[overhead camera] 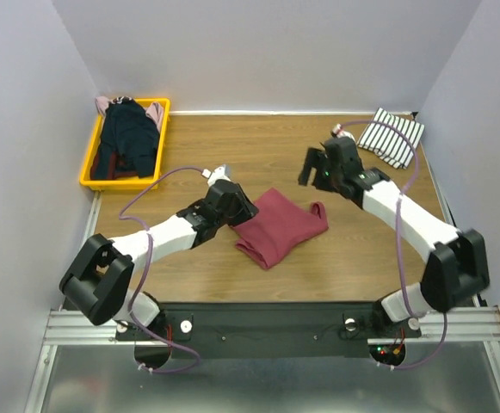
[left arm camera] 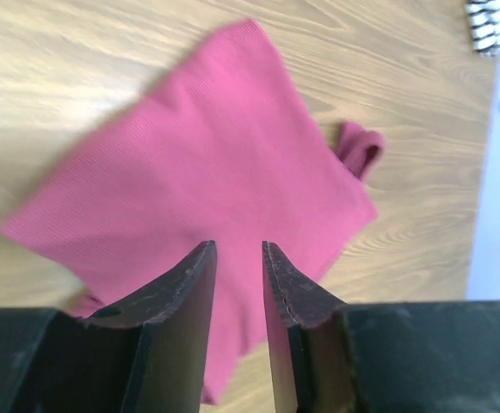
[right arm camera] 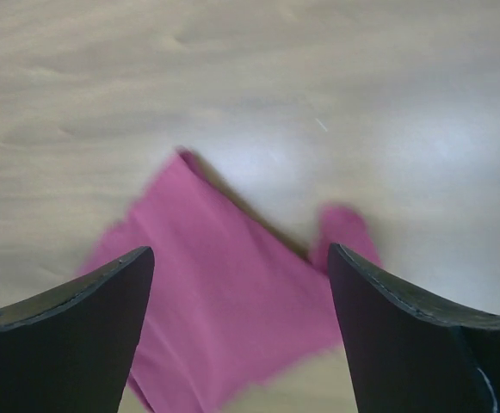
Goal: Fold and stack the tank tops
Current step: Neatly place the folded tank top to the corner
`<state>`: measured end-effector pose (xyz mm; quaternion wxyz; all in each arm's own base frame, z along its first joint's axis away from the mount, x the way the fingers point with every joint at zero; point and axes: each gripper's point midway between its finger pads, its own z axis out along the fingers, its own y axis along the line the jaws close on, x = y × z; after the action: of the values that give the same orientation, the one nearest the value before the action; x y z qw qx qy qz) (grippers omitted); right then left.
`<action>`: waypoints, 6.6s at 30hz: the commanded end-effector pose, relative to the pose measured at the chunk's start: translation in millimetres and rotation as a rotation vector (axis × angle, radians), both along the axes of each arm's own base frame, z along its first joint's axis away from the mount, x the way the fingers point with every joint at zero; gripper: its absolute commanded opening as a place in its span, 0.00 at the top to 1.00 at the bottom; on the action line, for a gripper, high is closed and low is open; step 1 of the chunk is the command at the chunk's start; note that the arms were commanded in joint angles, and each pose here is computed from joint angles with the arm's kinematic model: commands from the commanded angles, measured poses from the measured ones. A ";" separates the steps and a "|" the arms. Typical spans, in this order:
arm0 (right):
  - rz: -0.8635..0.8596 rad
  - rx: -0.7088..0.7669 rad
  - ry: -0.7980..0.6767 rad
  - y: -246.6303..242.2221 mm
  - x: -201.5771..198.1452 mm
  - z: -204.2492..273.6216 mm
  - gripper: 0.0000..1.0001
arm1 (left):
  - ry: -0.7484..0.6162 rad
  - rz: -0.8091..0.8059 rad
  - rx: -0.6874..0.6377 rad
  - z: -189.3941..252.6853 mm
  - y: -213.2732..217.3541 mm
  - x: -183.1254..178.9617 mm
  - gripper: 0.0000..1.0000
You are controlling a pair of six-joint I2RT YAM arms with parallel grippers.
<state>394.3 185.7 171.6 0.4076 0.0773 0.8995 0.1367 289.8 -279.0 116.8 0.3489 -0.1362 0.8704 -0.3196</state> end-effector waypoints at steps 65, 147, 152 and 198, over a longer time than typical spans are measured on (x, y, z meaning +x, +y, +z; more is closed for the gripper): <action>0.350 0.044 0.166 5.8 -28.8 -101.6 0.00 | 0.080 -0.268 0.033 -64.9 -21.3 9.1 0.61; -0.274 -0.900 -0.080 -250.5 246.2 0.7 1.00 | -0.150 -0.258 0.140 63.1 73.8 44.5 0.59; -0.303 -0.925 -0.091 -267.5 250.1 12.6 1.00 | -0.131 -0.272 0.134 57.0 71.9 43.6 0.59; -0.615 -0.677 -0.062 -363.8 189.4 32.7 0.09 | -0.115 -0.297 0.118 48.9 68.3 40.0 0.59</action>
<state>592.3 -178.8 120.0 0.3838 0.1397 0.8570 -0.3143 327.4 -208.7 158.0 0.3390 0.0207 0.8870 -0.3128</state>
